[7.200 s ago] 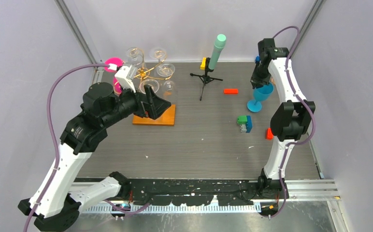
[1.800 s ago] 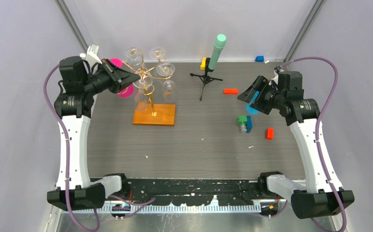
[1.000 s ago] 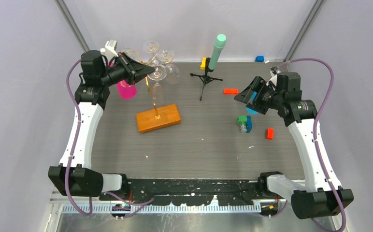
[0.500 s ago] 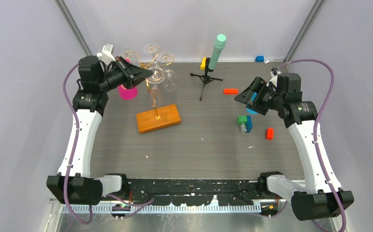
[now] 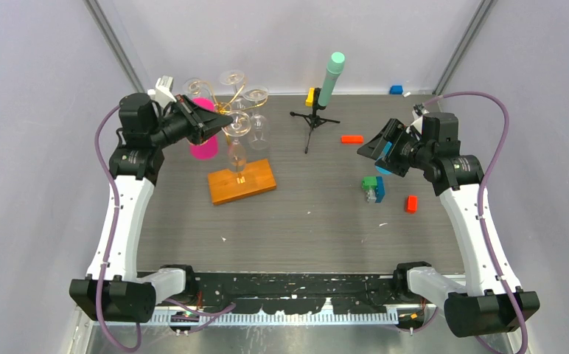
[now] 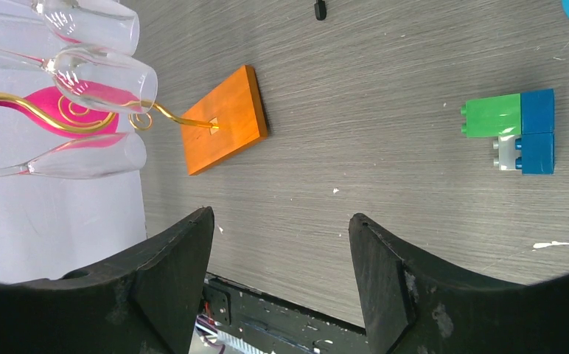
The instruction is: Take the wine glass off the wine glass rack
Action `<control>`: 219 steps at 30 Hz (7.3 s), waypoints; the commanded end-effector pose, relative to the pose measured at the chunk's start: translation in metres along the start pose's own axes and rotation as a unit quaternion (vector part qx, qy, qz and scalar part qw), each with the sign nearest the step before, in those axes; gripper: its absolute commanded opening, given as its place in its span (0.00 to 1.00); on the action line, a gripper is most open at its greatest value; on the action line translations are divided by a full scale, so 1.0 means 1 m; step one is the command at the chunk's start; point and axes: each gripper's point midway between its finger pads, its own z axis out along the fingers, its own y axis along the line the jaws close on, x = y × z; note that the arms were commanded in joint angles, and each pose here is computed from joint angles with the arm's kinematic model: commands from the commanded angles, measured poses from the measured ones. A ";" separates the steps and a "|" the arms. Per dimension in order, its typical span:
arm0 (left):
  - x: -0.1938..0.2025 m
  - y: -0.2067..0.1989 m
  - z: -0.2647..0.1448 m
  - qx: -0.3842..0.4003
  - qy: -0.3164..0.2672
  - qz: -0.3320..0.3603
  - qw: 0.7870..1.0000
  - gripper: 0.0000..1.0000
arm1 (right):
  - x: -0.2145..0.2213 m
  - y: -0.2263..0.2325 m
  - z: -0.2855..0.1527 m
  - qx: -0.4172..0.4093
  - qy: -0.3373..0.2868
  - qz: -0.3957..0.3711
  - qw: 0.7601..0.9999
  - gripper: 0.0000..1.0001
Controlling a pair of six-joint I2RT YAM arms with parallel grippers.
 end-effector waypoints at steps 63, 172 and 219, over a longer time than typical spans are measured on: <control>0.005 -0.044 0.024 0.075 -0.025 0.018 0.997 0.00 | -0.005 0.016 -0.013 -0.034 -0.025 -0.005 0.999 0.73; 0.149 -0.143 0.061 0.226 0.106 -0.065 0.966 0.37 | -0.058 0.111 -0.048 -0.261 -0.330 0.366 0.830 0.00; 0.161 -0.138 0.083 0.195 0.149 -0.016 0.969 0.00 | -0.052 0.087 -0.057 -0.237 -0.354 0.343 0.837 0.01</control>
